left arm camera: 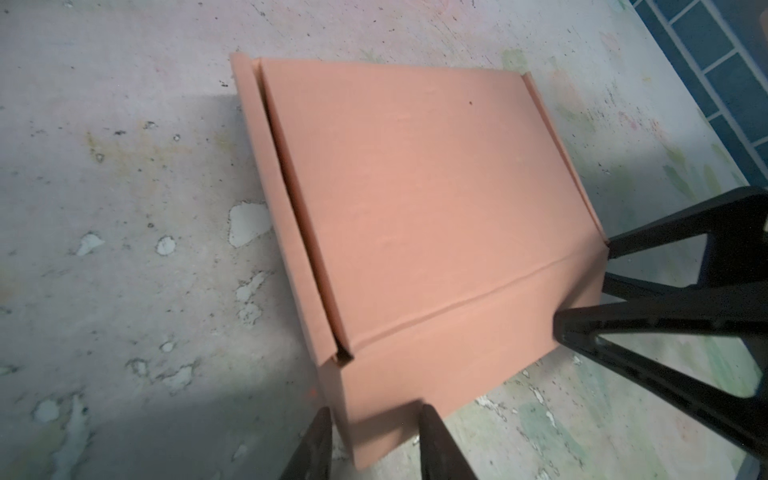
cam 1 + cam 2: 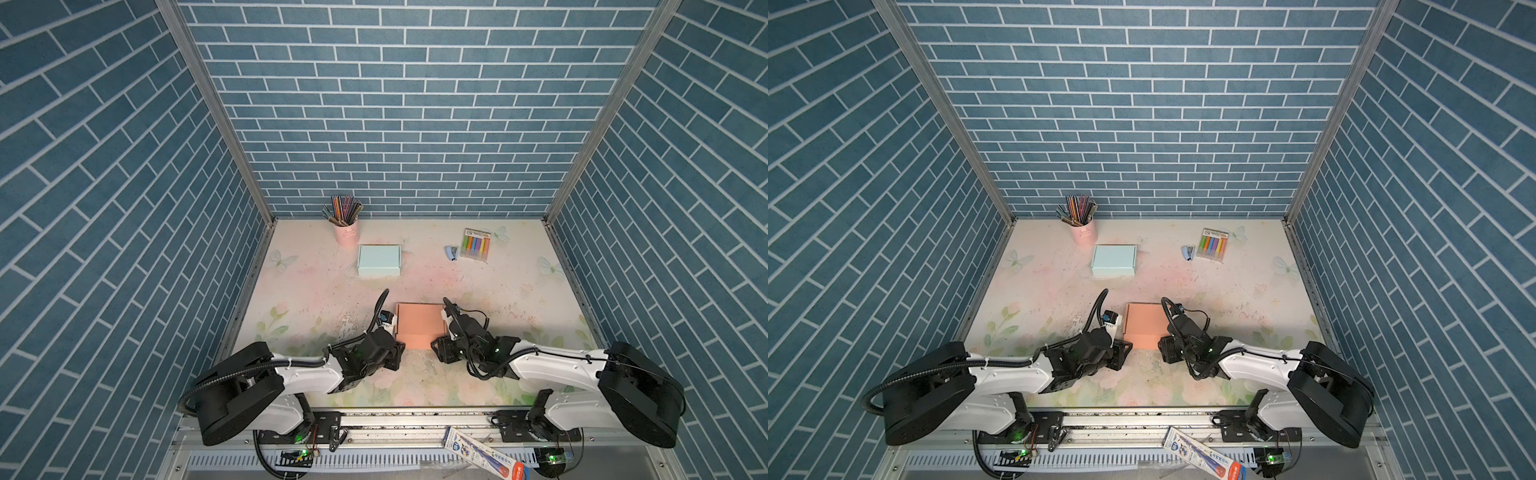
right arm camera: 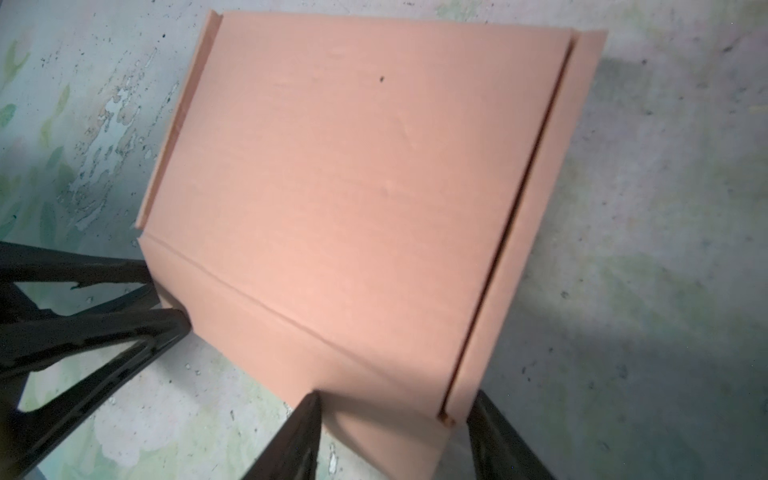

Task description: Fold the paper box

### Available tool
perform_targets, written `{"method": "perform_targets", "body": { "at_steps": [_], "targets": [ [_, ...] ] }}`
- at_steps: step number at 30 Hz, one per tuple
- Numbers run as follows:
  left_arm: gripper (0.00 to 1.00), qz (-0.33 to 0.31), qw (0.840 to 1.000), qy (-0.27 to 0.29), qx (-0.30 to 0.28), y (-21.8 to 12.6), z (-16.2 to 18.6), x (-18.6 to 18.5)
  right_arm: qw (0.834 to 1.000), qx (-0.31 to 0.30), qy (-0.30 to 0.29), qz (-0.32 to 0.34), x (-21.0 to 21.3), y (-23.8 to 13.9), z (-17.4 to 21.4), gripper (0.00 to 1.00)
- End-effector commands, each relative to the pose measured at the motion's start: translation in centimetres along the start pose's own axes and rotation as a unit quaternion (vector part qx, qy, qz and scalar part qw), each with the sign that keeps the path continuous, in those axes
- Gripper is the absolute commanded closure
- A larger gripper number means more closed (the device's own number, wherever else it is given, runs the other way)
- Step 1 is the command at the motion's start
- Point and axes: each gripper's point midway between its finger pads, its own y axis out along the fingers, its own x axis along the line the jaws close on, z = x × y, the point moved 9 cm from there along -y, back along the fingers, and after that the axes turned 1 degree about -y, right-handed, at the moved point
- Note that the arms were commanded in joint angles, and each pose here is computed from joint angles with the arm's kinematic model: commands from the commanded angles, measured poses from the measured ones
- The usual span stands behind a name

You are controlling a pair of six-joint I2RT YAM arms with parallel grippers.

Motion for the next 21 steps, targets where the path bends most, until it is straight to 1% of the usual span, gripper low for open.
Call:
{"method": "perform_targets", "body": {
  "at_steps": [1, 7, 12, 17, 21],
  "targets": [
    [0.65, 0.001, 1.000, -0.002, -0.009, 0.2, -0.7, -0.2, 1.000, -0.006, -0.013, 0.016, 0.2, 0.2, -0.5, 0.42],
    [0.66, -0.004, 1.000, 0.000, -0.013, 0.2, -1.0, -0.1, 0.999, -0.005, -0.018, 0.037, -0.1, 0.0, -0.7, 0.44],
    [0.66, -0.002, 1.000, -0.002, -0.015, -0.1, -1.0, -0.1, 0.999, -0.018, -0.024, 0.033, 0.2, -1.2, -1.2, 0.43],
    [0.66, 0.001, 1.000, -0.007, -0.012, -0.8, -0.6, 0.3, 0.999, -0.025, -0.027, 0.022, 0.3, -2.4, -1.2, 0.42],
    [0.63, -0.009, 1.000, -0.006, -0.004, -1.9, -0.2, 0.8, 0.998, -0.034, -0.039, 0.038, 0.3, -3.6, -1.5, 0.42]
  ]
}}
